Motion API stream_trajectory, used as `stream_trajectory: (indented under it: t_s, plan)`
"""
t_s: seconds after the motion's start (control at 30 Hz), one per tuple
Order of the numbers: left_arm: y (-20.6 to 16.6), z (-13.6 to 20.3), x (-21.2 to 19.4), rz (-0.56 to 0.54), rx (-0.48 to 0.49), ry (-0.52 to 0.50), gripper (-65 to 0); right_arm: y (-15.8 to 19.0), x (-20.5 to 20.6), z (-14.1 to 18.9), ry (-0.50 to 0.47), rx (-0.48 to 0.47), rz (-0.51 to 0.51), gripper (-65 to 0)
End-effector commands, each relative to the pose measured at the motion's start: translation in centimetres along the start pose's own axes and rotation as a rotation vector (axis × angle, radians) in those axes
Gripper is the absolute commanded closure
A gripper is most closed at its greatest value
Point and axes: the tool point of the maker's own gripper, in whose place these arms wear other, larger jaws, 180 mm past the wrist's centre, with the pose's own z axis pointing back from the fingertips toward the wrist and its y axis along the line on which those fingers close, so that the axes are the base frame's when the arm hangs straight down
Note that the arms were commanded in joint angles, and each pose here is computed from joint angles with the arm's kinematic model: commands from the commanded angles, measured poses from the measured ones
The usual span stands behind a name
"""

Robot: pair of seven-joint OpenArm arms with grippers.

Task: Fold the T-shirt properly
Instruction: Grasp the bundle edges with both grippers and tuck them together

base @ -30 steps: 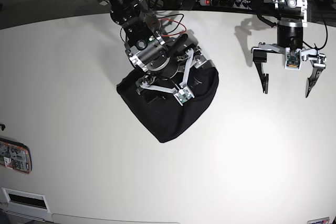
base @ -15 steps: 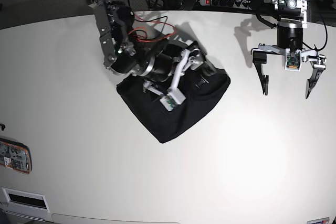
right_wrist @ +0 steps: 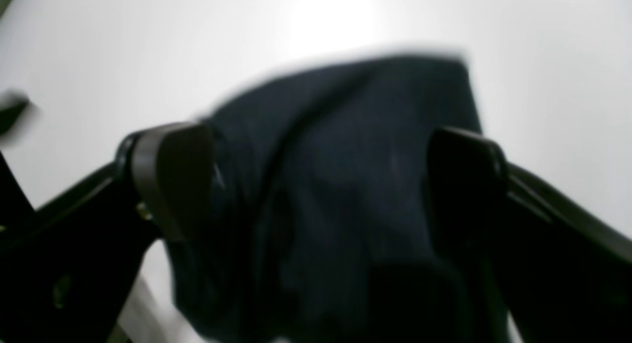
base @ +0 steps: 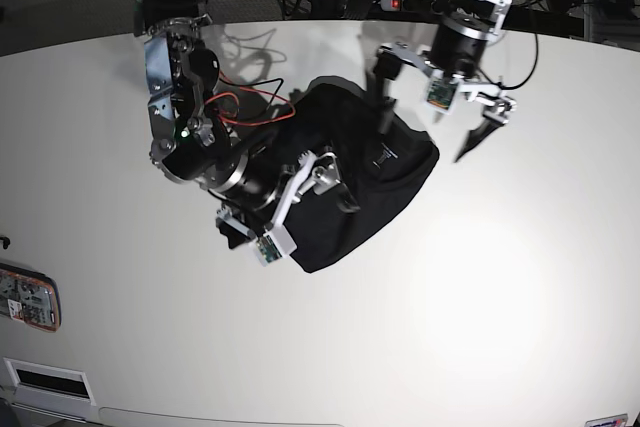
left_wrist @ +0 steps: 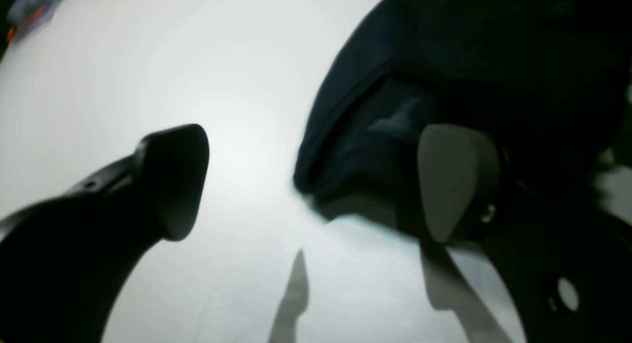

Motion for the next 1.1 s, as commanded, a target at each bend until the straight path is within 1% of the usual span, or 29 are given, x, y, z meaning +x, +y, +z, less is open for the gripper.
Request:
stream_trajectory:
  t_s: [0.0, 0.07, 0.13, 0.2, 0.27, 0.33, 0.37, 0.47, 0.53, 0.57, 0.73, 0.83, 0.9, 0.97, 1.0, 1.07]
  plan:
    - [-0.8, 0.2, 0.4, -0.006, -0.016, -0.019, -65.0, 0.1, 2.2, 0.2, -0.058, 0.009, 0.027, -64.8]
    - [-2.3, -0.1, -1.3, 0.002, -0.054, 0.022, -65.0, -0.3, 4.3, 0.1, -0.097, 0.002, 0.06, -64.8]
    - [-3.4, -1.0, -1.8, -0.001, -0.086, 0.026, -65.0, -0.4, 6.3, 0.1, -0.135, 0.0, 0.084, -64.8]
    - [-4.6, -1.5, -3.6, 0.008, -0.119, 0.066, -65.0, -0.2, 8.4, -0.4, -0.175, 0.008, 0.089, -64.8]
    - [-5.6, -2.1, -4.5, 0.016, -0.145, 0.082, -65.0, -0.4, 9.9, -1.0, -0.191, 0.012, 0.092, -64.8]
    - [-6.3, -2.6, -4.9, 0.035, -0.147, 0.093, -65.0, -0.9, 10.4, -1.7, -0.184, 0.012, 0.087, -64.8]
    - [-6.5, -2.8, -5.1, 0.046, -0.144, 0.098, -65.0, -1.2, 10.0, -2.1, -0.167, 0.011, 0.079, -64.8]
    - [-6.8, -3.2, -5.3, 0.055, -0.146, 0.102, -65.0, -2.3, 7.4, -4.2, -0.092, 0.013, 0.009, -64.8]
    - [-6.7, -3.4, -5.1, 0.053, -0.145, 0.097, -65.0, -3.3, 5.9, -5.6, -0.073, 0.01, -0.04, -64.8]
    - [-6.7, -3.4, -5.1, 0.053, -0.145, 0.097, -65.0, -3.7, 5.2, -6.3, -0.067, 0.009, -0.065, -64.8]
    - [-6.7, -3.4, -5.1, 0.053, -0.144, 0.097, -65.0, -6.4, 5.2, -8.7, -0.092, -0.019, -0.126, -64.8]
    - [-6.7, -3.3, -5.2, 0.054, -0.143, 0.1, -65.0, -7.4, 3.6, -9.6, -0.076, -0.032, -0.169, -64.8]
    - [-6.9, -3.2, -6.0, 0.055, -0.148, 0.119, -65.0, -8.0, 3.4, -10.1, -0.082, -0.041, -0.185, -64.8]
    - [-7.1, -3.2, -6.9, 0.057, -0.154, 0.143, -65.0, -9.1, 3.0, -10.7, -0.076, -0.073, -0.174, -64.8]
    - [-7.3, -3.1, -7.4, 0.058, -0.158, 0.155, -65.0, -9.6, 2.1, -11.0, -0.053, -0.096, -0.159, -64.8]
    - [-7.5, -3.0, -8.2, 0.06, -0.163, 0.174, -65.0, -10.3, -0.1, -11.7, 0.004, -0.139, -0.093, -64.8]
